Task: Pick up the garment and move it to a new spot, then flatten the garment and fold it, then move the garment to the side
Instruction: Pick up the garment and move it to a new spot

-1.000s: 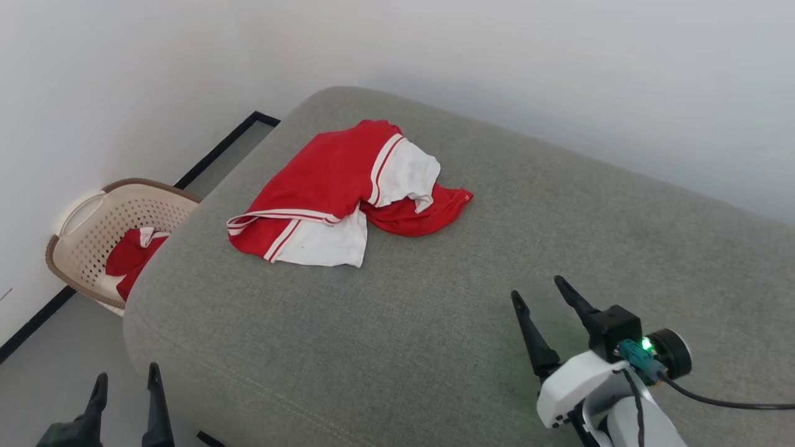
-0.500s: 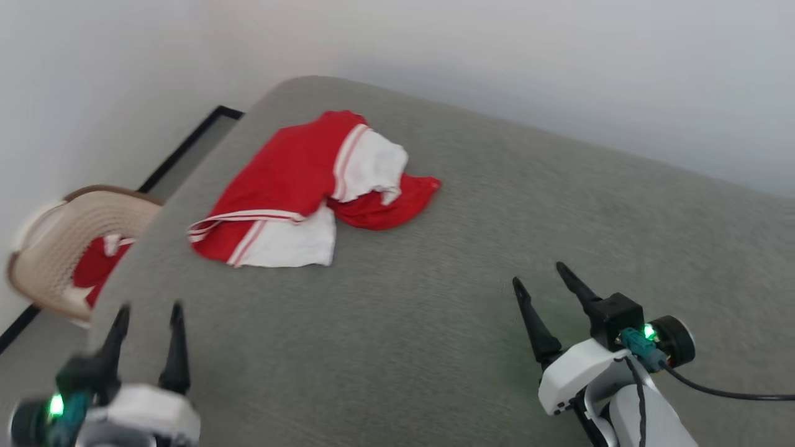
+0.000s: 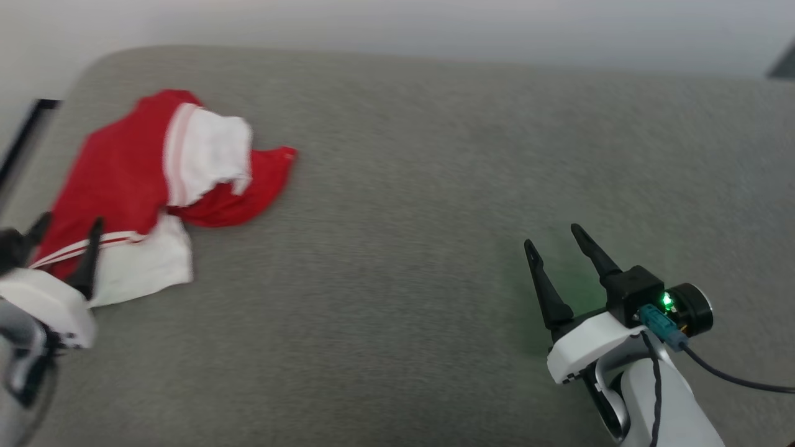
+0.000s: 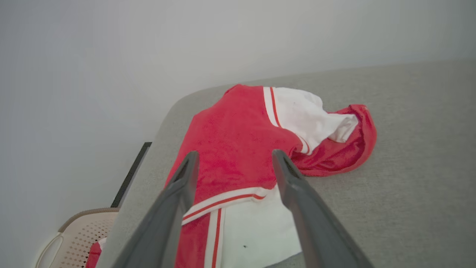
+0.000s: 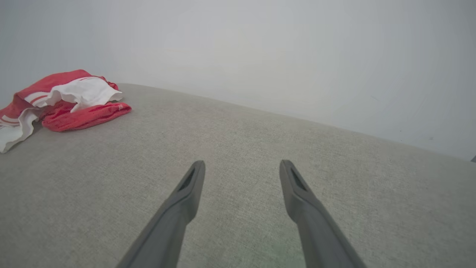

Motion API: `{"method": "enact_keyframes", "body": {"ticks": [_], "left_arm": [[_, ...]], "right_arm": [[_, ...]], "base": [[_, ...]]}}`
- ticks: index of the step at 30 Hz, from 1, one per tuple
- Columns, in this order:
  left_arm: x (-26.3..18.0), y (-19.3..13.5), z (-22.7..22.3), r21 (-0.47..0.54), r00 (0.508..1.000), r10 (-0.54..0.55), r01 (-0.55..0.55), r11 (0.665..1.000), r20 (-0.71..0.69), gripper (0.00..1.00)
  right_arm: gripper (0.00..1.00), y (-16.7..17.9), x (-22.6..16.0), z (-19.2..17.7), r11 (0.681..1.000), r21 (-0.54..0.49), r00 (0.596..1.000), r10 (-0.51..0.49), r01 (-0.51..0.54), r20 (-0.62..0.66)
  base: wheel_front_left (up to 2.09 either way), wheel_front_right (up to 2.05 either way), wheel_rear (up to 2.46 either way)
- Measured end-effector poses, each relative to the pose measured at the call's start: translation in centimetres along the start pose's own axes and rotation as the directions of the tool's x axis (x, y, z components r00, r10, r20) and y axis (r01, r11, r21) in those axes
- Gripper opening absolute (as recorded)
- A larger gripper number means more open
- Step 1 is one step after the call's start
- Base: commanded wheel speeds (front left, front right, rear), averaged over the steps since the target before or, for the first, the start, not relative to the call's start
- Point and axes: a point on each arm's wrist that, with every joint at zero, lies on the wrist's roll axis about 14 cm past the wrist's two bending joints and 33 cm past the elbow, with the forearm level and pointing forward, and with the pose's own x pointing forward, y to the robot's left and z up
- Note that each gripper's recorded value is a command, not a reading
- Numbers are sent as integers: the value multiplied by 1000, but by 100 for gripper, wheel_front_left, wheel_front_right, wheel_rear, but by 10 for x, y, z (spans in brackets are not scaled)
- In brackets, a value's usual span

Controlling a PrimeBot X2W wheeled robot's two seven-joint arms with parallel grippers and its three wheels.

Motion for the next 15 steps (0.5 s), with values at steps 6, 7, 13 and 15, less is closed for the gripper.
{"method": "enact_keyframes", "body": {"ticks": [6,7,13,15], "left_arm": [[47,4,-28,10,967,-52,56,998,-251,100],[52,1,-35,-7,953,-61,61,998,-296,100],[70,-8,-79,-37,844,-103,98,995,-527,100],[78,-8,-88,-39,819,-102,97,995,-565,100]], "right_arm": [[100,-36,-14,-17,995,15,994,-99,100,-36],[100,-41,-17,-22,993,17,992,-113,114,-47],[100,-59,-24,-39,986,21,983,-160,163,-85],[100,-65,-24,-41,984,18,981,-173,175,-88]], "base": [[0,0,0],[0,0,0],[0,0,0],[0,0,0]]}}
